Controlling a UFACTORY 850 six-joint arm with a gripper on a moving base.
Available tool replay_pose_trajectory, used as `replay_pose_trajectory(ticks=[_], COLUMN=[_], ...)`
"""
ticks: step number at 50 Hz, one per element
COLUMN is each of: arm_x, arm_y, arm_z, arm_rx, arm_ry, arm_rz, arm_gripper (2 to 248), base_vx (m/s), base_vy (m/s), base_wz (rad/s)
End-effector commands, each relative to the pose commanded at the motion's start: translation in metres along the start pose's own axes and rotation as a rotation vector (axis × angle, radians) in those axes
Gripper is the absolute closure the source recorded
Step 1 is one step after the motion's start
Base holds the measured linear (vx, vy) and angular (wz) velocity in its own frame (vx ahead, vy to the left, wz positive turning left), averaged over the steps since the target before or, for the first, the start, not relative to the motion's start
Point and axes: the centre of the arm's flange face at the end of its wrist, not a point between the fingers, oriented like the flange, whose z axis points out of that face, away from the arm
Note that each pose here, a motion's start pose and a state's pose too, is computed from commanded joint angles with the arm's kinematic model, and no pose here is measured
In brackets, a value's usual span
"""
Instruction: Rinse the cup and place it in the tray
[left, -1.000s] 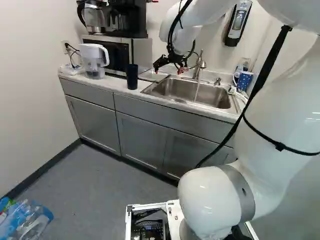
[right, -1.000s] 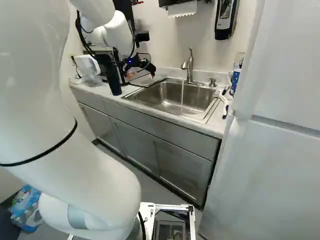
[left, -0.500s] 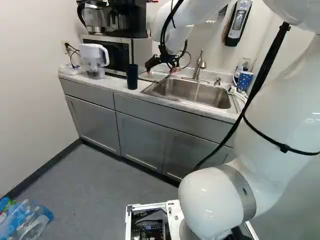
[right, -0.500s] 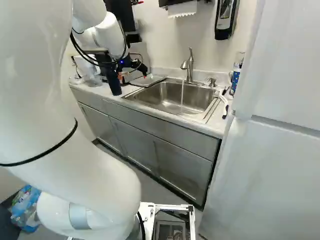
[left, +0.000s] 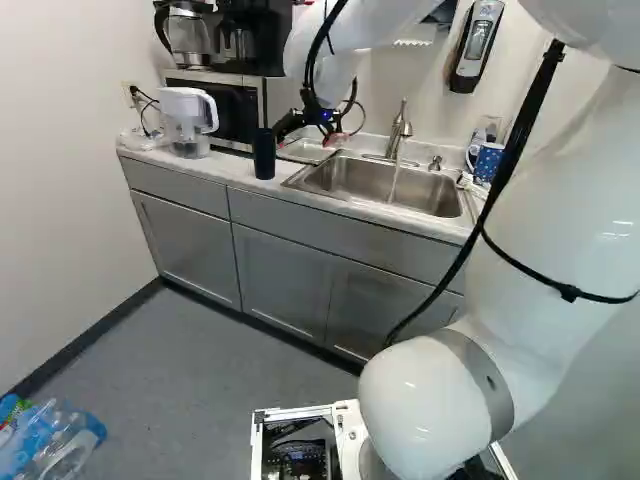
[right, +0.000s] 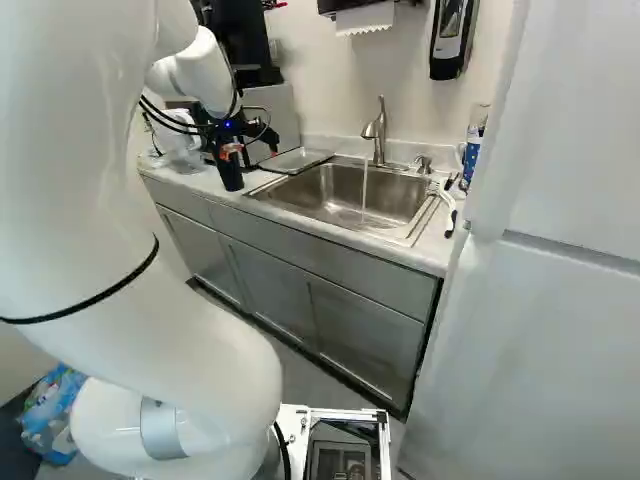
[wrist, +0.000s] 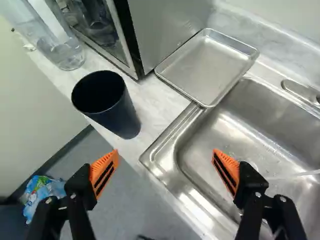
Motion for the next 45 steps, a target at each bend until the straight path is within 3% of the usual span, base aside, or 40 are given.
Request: replay_pose_trajectory(ticks=[16,45], arm_x=[0.001,0.0], arm_y=[-0.025,-0.052], arm_z=[0.018,0.044], arm_rx=[0.033,0.071], arm_ry=[-0.008,0.158], arm_rz=[-0.035,-0.064], arm_gripper=[3,3], base_vx=[0.0,0.0], base_vy=[0.0,0.0], base_wz=[0.0,0.0])
